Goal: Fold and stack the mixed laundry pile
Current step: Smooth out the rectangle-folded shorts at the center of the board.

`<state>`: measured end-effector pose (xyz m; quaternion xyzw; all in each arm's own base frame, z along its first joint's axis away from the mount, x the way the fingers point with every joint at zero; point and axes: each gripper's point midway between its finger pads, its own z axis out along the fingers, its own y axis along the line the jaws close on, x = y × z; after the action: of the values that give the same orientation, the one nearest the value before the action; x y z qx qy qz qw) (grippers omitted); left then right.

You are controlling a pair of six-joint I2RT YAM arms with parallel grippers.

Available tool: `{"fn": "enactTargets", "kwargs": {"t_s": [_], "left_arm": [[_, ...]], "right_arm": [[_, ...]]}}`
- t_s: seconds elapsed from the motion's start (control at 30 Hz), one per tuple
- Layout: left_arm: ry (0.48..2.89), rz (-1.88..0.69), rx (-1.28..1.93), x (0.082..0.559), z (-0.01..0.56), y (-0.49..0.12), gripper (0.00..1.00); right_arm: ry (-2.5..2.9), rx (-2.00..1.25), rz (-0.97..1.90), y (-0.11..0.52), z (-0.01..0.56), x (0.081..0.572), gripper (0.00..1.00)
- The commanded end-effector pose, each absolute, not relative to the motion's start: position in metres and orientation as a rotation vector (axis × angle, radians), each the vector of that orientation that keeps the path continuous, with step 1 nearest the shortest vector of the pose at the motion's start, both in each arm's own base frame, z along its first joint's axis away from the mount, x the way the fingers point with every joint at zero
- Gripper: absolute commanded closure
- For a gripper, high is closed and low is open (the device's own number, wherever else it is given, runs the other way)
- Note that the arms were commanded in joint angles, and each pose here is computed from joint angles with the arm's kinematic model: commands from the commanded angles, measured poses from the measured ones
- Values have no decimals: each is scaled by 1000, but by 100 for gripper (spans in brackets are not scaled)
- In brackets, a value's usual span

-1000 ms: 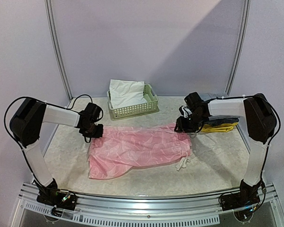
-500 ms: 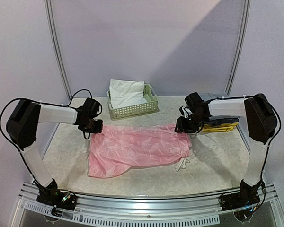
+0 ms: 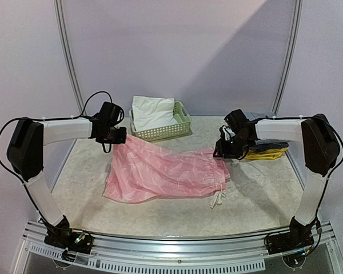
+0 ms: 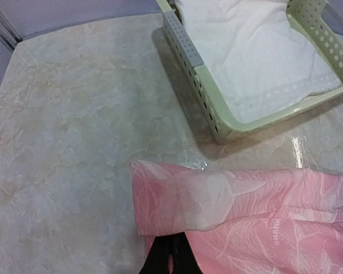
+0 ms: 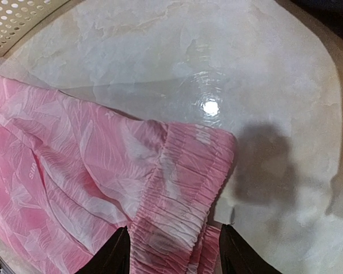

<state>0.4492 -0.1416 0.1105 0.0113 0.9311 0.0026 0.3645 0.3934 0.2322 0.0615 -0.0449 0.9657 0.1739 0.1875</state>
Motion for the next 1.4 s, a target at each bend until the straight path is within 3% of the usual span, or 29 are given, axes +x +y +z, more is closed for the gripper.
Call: {"fn": "enactTargets", "kwargs": {"t_s": [0.0, 0.13, 0.3, 0.37, 0.5, 0.73, 1.03, 1.37], "left_arm": [[2351, 85, 8, 470, 106, -135, 97], [2446, 127, 22, 480, 79, -137, 72], [2376, 119, 48, 464, 99, -147, 28], [2357, 137, 78, 455, 112, -152, 22], [2330, 128, 144, 433, 133, -172, 24], [2425, -134, 371, 397, 103, -235, 34], [2542, -100, 411, 369, 45, -231, 40], [2640, -67, 378, 345, -5, -215, 46]], "right_arm": [[2700, -84, 447, 222, 71, 391, 46], [2670, -100, 484, 226, 79, 389, 46], [2572, -138, 558, 232, 105, 382, 45], [2530, -163, 603, 238, 117, 379, 45], [2467, -258, 729, 261, 135, 370, 46], [2496, -335, 849, 292, 124, 373, 48], [2647, -227, 461, 257, 82, 393, 36], [2724, -136, 486, 246, 56, 393, 31]]}}
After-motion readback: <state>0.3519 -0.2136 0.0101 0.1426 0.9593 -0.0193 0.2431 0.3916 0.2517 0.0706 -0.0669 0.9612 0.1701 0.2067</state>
